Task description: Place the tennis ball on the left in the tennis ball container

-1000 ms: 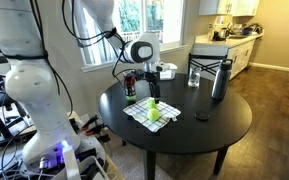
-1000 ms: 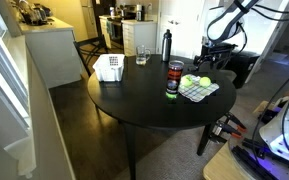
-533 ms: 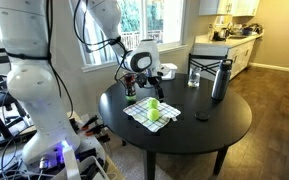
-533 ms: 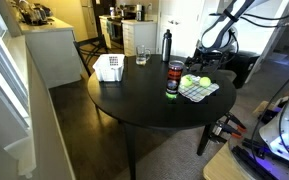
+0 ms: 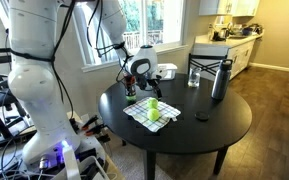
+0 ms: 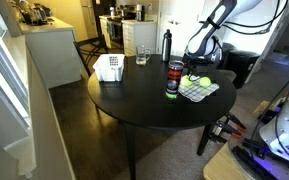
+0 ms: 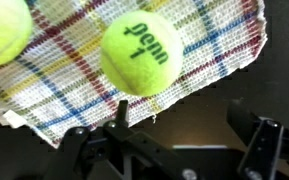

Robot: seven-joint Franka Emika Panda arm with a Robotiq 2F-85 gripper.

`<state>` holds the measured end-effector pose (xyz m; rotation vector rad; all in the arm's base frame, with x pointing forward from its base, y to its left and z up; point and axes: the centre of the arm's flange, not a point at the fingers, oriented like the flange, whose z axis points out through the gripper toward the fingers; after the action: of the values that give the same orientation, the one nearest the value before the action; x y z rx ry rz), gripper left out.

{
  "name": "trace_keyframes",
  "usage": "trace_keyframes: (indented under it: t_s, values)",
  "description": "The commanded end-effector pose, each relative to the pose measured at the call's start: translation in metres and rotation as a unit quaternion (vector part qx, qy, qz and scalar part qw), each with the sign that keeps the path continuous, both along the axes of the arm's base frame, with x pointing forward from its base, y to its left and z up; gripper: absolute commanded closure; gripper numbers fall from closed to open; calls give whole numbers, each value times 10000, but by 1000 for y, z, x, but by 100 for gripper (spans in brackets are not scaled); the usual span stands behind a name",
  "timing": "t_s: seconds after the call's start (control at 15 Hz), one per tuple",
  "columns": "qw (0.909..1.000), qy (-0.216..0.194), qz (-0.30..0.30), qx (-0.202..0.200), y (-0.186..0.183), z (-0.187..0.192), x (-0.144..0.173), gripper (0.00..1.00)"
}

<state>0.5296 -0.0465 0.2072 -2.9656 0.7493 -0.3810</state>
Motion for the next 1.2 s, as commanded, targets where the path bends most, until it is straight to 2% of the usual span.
trace_keyframes:
  t_s: [0.0,0.13,0.53,1.13]
  values:
    - [9998,36,117,123,10,-12,13,0]
    - [9998,196,-18,12,12,-10,13,0]
    - [9991,237,-32,-351,0,3,9,0]
    - [9962,820,270,-113,23,1,-12,0]
